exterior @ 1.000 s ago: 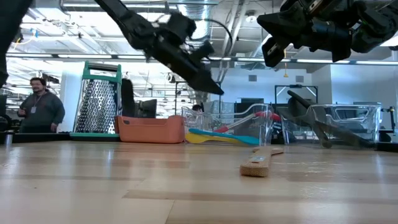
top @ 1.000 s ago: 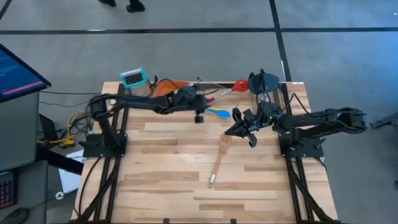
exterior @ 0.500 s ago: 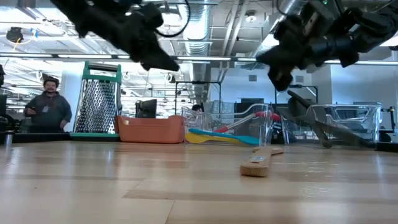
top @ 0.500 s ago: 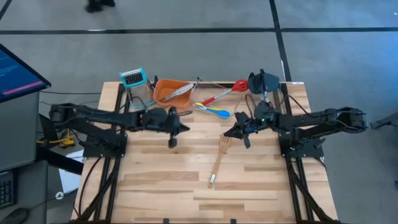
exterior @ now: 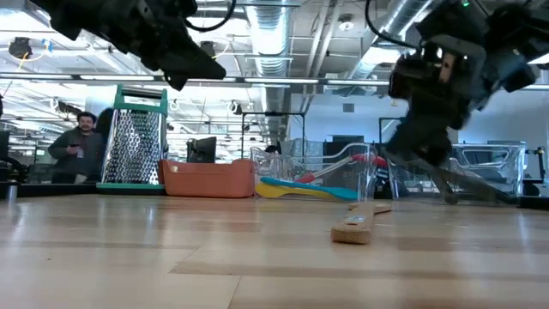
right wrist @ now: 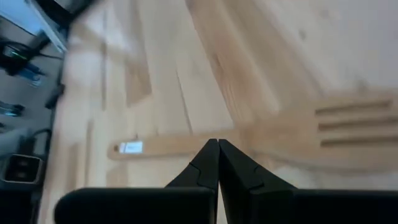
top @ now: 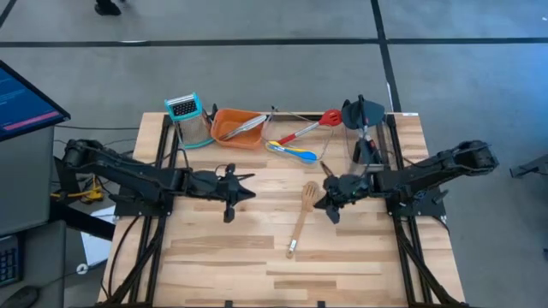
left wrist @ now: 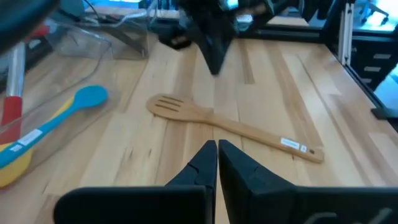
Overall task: Pick & Place Kitchen Items
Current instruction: Put the brown serving spoon into the left transparent bin
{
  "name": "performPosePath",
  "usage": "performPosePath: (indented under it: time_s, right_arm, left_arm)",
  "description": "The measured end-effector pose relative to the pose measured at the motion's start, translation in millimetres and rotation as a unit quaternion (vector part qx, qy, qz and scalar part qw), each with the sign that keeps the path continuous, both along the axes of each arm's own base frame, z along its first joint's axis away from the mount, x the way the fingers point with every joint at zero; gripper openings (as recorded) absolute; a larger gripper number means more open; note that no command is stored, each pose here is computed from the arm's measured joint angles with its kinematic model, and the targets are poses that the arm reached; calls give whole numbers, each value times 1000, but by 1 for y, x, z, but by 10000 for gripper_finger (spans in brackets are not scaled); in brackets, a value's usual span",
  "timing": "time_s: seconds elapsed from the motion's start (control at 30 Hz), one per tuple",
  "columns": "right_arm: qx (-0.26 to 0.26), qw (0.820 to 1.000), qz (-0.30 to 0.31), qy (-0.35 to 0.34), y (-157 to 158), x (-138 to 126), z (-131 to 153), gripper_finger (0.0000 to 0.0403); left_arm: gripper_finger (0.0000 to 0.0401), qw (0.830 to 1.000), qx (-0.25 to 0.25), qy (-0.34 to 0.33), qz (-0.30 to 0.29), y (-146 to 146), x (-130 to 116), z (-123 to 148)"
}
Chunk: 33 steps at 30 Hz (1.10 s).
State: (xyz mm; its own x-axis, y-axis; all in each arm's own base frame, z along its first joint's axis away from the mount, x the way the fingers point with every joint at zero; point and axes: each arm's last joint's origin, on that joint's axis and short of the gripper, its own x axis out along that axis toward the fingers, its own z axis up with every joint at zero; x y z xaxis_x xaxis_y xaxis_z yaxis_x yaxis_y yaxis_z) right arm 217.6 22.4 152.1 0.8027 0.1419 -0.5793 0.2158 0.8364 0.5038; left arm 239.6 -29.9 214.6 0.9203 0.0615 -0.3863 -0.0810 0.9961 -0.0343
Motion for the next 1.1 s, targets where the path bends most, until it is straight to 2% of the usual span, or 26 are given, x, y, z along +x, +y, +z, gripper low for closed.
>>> performPosePath:
  time_s: [0.17,0.33,0.7,1.1]
  right_arm:
    - [-2,998,-14,54,19,9,-14,0]
    - [-34,996,-12,87,37,30,-20,0]
    - [-69,984,27,163,72,68,-31,0]
    - [-83,966,78,232,110,89,-26,0]
  left_arm:
    - [1,1000,-13,-15,20,-4,0,2]
    - [1,999,-38,-21,14,-11,-1,3]
    - [1,999,-40,-24,-14,-25,-3,4]
    - [1,999,-41,-27,-14,-25,-3,4]
